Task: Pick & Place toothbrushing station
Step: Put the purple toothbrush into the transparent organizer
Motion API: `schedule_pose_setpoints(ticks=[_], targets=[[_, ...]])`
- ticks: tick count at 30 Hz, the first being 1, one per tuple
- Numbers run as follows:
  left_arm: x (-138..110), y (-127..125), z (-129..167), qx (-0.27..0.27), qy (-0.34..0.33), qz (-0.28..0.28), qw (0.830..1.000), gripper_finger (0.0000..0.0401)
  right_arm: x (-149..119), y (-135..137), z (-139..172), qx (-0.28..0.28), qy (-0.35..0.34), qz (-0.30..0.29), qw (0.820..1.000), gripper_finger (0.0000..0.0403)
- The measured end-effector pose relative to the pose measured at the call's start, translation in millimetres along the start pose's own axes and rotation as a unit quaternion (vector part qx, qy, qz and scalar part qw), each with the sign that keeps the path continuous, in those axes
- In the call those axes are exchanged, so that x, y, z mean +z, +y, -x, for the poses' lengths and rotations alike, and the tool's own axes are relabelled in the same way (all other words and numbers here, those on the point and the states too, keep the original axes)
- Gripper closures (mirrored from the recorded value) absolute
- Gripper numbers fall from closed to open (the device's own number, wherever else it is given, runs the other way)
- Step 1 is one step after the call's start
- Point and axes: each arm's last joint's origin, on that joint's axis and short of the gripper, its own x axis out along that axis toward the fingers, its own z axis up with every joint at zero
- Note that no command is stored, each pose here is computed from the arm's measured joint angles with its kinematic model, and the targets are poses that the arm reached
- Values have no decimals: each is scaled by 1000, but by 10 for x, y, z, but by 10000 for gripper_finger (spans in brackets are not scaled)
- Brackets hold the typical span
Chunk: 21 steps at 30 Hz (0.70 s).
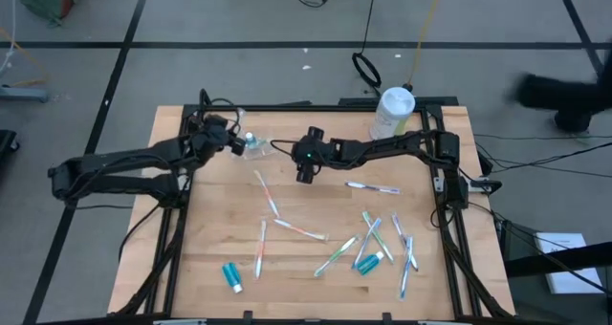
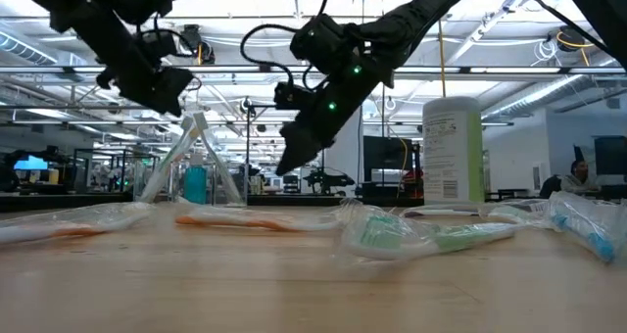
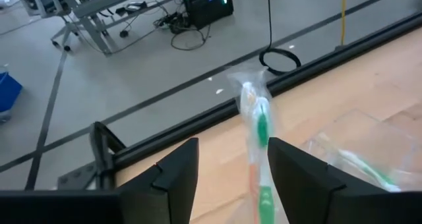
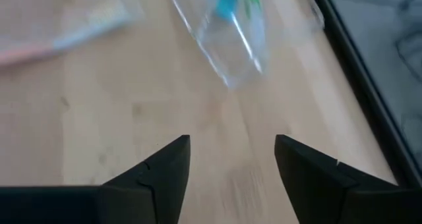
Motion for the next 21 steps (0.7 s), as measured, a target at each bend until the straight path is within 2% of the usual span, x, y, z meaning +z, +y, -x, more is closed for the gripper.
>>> schedule_pose_setpoints(ticks=[6, 9, 11, 15, 21], targets=[[122, -24, 114, -66, -4, -35, 997, 212, -128, 130, 43, 5, 71, -4, 997, 187], [154, -53, 134, -79, -21, -59, 995, 212, -174, 178, 134, 13, 110, 0, 994, 187], [178, -65, 142, -83, -33, -66, 994, 212, -188, 182, 266, 17, 140, -1, 990, 186], [220, -73, 147, -85, -52, -73, 992, 212, -187, 138, 619, 15, 200, -43, 979, 188], [250, -79, 151, -85, -67, -93, 990, 212, -286, 70, 1203, -11, 312, -91, 946, 197]])
